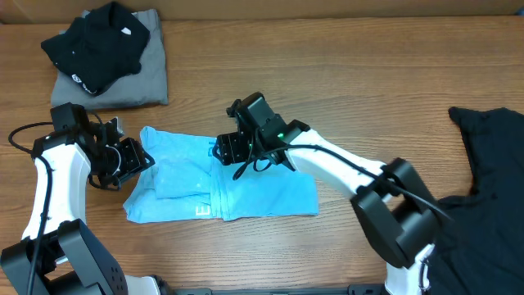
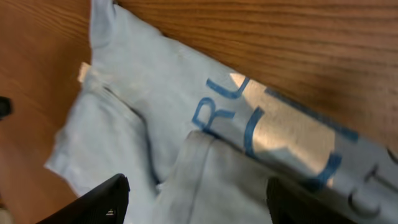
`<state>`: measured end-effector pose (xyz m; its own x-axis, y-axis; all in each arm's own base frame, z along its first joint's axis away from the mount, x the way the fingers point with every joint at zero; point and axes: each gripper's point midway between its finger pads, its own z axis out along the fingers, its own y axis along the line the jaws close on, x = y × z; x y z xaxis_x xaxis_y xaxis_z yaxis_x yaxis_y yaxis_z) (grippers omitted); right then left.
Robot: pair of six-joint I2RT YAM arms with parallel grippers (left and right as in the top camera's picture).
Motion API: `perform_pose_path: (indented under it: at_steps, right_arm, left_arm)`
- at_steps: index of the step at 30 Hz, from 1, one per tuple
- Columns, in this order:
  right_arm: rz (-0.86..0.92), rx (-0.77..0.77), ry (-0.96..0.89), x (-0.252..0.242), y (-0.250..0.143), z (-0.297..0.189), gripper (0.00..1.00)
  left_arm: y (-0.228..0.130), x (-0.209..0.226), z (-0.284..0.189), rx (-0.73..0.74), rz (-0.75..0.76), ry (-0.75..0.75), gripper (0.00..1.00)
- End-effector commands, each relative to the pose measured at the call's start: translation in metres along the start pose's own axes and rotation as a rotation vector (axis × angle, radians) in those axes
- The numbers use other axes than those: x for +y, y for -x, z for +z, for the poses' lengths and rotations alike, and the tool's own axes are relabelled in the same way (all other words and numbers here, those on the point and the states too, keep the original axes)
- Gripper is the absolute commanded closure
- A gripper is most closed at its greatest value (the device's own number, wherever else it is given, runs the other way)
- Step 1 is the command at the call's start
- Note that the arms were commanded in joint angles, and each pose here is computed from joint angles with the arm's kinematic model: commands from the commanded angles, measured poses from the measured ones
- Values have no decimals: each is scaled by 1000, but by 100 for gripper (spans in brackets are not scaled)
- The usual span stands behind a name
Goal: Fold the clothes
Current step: 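Release the folded right end and lift the right gripper away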
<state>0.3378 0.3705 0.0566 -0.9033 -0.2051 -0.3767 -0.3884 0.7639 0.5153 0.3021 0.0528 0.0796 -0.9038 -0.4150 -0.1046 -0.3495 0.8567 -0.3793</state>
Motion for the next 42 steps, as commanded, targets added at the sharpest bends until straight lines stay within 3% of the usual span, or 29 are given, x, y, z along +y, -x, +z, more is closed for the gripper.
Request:
perform_pose_path:
  at_steps: [1, 4, 8, 17, 21, 25, 28, 30, 39, 40, 42]
  right_arm:
    - [-152, -13, -20, -10, 3, 15, 27]
    - [-172, -3, -24, -13, 0, 19, 36]
    - [-202, 43, 29, -4, -10, 19, 32]
    - [-239, 88, 27, -4, -25, 27, 32]
    - [-232, 105, 21, -8, -29, 31, 46]
    - [-233, 92, 22, -5, -22, 28, 77]
    - [-232, 60, 26, 0, -4, 17, 93]
    - [-233, 39, 29, 5, 10, 9, 96]
    - [-243, -11, -8, 11, 34, -2, 95]
    - [-239, -4, -26, 7, 32, -2, 86]
    - [-245, 4, -60, 1, 30, -3, 50]
  left_arm:
    - [-2, -6, 2, 4, 29, -28, 55]
    - [-1, -7, 1, 3, 29, -35, 55]
    - [-2, -7, 1, 4, 29, -35, 55]
    - [-2, -7, 1, 4, 29, -35, 55]
    - [-2, -7, 1, 4, 28, -35, 55]
    - [-2, -7, 1, 5, 28, -35, 55]
    - [-2, -7, 1, 5, 28, -35, 54]
    - [-2, -7, 1, 4, 29, -34, 53]
    - [-1, -7, 1, 3, 29, -34, 52]
    - [-1, -7, 1, 3, 29, -34, 52]
    - [-1, -7, 1, 0, 30, -34, 52]
